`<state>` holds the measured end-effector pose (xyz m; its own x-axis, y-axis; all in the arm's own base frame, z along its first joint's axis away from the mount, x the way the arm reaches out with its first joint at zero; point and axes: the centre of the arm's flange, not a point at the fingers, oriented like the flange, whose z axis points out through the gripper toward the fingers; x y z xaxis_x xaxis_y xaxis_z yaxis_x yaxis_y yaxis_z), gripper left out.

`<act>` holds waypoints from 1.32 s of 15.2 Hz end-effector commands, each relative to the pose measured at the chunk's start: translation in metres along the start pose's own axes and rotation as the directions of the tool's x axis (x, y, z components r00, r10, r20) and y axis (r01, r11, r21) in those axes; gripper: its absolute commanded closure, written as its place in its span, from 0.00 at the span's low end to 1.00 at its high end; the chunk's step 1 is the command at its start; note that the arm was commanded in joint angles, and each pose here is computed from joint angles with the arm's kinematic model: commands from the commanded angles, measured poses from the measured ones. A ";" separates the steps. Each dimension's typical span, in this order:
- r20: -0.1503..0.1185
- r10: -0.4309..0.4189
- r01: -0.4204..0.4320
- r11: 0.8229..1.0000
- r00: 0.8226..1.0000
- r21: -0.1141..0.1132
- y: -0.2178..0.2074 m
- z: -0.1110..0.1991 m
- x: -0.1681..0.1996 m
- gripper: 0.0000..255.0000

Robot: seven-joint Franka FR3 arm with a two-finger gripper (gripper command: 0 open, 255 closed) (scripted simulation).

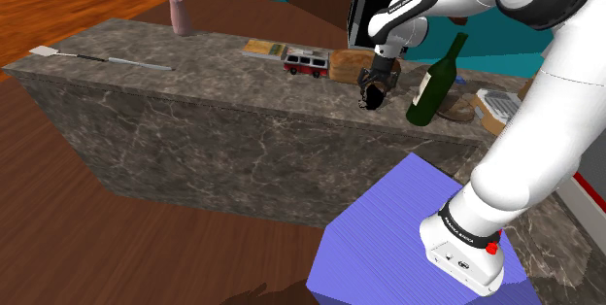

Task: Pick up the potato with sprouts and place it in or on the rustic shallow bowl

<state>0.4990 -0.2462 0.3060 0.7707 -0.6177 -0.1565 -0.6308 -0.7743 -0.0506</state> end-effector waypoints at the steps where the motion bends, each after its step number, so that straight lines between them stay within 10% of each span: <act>1: 0.000 0.000 0.000 1.000 1.000 0.000 0.000 0.000 0.000 1.00; 20: 0.000 0.000 0.000 1.000 1.000 0.000 -0.003 -0.052 -0.008 1.00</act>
<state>0.4987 -0.2460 0.3521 0.7707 -0.6176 -0.1565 -0.6308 -0.7743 -0.0507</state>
